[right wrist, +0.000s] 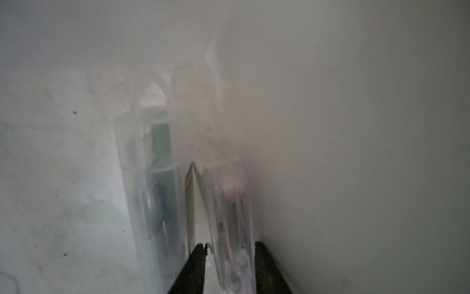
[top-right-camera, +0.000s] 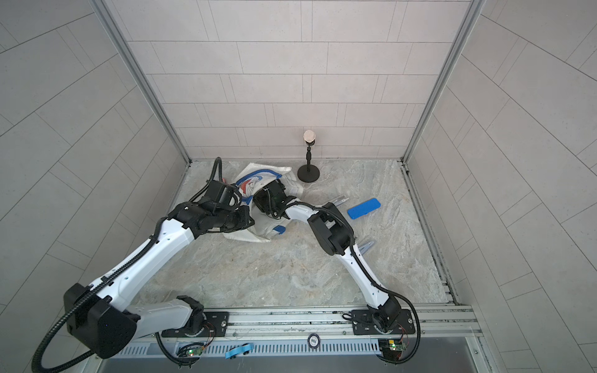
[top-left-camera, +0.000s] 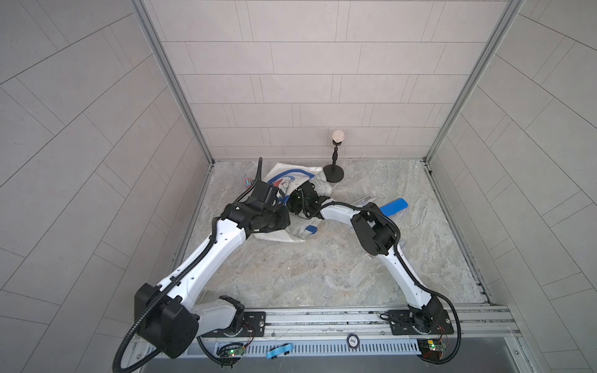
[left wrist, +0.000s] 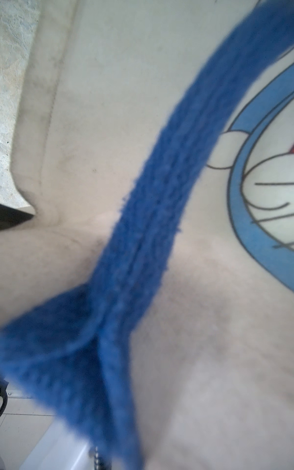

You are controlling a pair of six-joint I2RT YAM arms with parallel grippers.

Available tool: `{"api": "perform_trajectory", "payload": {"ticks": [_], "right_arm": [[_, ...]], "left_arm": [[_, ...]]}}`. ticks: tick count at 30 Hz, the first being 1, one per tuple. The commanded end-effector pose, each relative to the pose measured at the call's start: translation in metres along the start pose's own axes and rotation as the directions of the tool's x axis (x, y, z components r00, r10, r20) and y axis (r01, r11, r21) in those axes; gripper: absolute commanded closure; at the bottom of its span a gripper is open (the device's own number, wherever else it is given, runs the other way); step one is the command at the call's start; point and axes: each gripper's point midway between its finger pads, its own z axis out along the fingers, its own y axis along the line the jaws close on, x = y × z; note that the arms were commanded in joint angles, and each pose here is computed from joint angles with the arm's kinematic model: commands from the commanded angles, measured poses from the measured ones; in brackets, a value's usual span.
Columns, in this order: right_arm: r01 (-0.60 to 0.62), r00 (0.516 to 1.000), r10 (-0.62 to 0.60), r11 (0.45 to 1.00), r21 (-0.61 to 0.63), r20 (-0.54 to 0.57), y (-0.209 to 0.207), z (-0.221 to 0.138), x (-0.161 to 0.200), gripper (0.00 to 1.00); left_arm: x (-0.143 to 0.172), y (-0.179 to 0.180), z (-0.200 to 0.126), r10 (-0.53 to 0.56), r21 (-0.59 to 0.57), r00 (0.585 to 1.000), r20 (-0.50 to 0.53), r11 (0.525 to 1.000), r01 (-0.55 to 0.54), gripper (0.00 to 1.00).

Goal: Take out the compass set from the canvas bag
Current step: Pick up the compass set from the canvas bag.

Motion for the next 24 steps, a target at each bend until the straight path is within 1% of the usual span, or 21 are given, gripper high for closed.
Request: {"api": "perform_trajectory", "payload": {"ticks": [1,3,5,8,16,24], "right_arm": [[-0.057,0.998,0.056,0.998,0.021,0.009,-0.024,0.016,-0.006,0.72],[-0.042,0.999,0.042,0.999,-0.001,0.014,-0.015,0.016,-0.007,0.81],[-0.022,1.000,0.023,1.000,-0.008,0.014,-0.007,0.015,-0.009,0.87],[-0.005,1.000,0.005,1.000,-0.023,0.003,0.004,0.011,-0.007,0.91],[0.024,1.000,-0.024,0.999,-0.022,0.014,0.014,-0.025,0.001,0.98],[0.099,0.994,-0.099,0.995,0.015,0.036,0.015,-0.087,0.010,1.00]], "left_arm": [[0.003,-0.018,-0.008,0.033,0.065,0.999,-0.041,0.997,-0.030,1.00],[0.003,-0.019,-0.009,0.036,0.070,0.998,-0.042,0.997,-0.033,1.00],[0.002,-0.020,-0.010,0.037,0.068,0.999,-0.036,0.997,-0.034,1.00],[-0.001,-0.020,-0.011,0.034,0.066,0.999,-0.028,0.997,-0.032,1.00],[-0.012,-0.019,-0.011,0.022,0.044,1.000,0.018,0.999,-0.023,1.00],[-0.019,-0.013,-0.008,-0.003,0.023,0.998,0.060,1.000,0.002,1.00]]}}
